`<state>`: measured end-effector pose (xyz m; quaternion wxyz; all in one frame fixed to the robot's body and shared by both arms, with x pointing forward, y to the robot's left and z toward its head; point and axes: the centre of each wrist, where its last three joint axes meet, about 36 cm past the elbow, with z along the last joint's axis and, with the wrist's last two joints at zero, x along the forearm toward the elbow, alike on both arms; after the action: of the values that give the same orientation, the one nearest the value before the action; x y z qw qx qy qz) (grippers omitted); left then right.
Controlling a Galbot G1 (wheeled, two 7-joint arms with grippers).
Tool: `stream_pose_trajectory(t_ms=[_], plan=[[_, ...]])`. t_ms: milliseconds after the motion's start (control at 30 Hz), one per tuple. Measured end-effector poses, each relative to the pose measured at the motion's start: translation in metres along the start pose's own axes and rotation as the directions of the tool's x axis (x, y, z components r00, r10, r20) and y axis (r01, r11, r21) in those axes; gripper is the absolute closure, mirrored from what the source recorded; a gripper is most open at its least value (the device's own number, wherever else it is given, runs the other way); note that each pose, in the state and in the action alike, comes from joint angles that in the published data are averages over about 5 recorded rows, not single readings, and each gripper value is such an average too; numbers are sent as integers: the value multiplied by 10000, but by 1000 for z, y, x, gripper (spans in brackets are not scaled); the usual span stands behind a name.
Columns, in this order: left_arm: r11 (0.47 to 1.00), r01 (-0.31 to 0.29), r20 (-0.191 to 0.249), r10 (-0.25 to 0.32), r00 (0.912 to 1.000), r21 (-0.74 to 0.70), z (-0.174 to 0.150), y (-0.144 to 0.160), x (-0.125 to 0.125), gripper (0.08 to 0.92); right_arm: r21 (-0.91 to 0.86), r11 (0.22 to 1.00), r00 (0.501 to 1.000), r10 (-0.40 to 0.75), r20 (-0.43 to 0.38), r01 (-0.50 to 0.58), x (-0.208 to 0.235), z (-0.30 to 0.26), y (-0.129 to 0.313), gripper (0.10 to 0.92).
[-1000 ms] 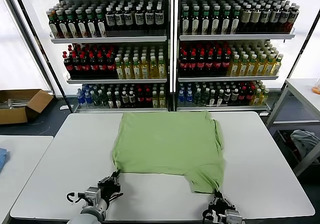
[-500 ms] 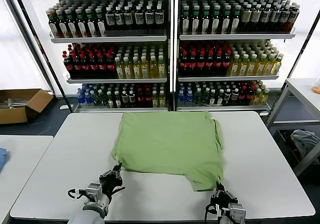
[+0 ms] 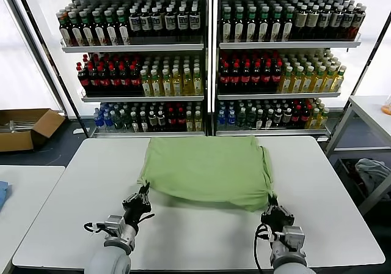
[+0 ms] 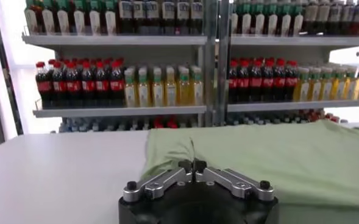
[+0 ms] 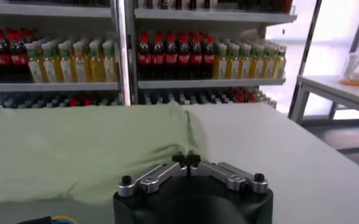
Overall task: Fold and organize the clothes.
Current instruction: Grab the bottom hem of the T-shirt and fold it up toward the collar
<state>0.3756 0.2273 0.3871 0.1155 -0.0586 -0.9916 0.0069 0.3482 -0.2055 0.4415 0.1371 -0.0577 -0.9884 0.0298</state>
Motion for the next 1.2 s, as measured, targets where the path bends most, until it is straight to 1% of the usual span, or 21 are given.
stream_pose_trajectory(t_ms=[200, 400, 733, 967, 1033, 1100, 1200], plan=[[9999, -41, 147, 38, 9999, 156, -4, 5, -19, 915, 269, 9996, 9997, -52, 234, 46, -33, -7, 0, 917], [9996, -11, 110, 8, 9999, 277, -4, 9, -41, 915, 479, 9988, 9992, -149, 359, 131, -66, -17, 5, 917], [9992, 86, -147, -80, 9999, 390, -7, 19, -77, 915, 673, 9970, 9987, -399, 322, 377, -114, -31, 22, 917], [9992, 136, -432, -119, 9990, 376, -6, 24, -94, 915, 803, 9956, 9988, -486, -25, 486, -137, -33, 30, 915], [9993, 146, -506, -128, 9986, 358, -6, 25, -97, 909, 801, 9957, 9988, -460, -165, 472, -142, -32, 31, 896], [9993, 165, -574, -146, 9982, 327, -6, 26, -98, 878, 757, 9962, 9987, -413, -301, 435, -148, -32, 32, 851], [9994, 222, -660, -204, 9976, 275, -7, 28, -101, 796, 606, 9975, 9982, -322, -505, 353, -155, -32, 34, 765]])
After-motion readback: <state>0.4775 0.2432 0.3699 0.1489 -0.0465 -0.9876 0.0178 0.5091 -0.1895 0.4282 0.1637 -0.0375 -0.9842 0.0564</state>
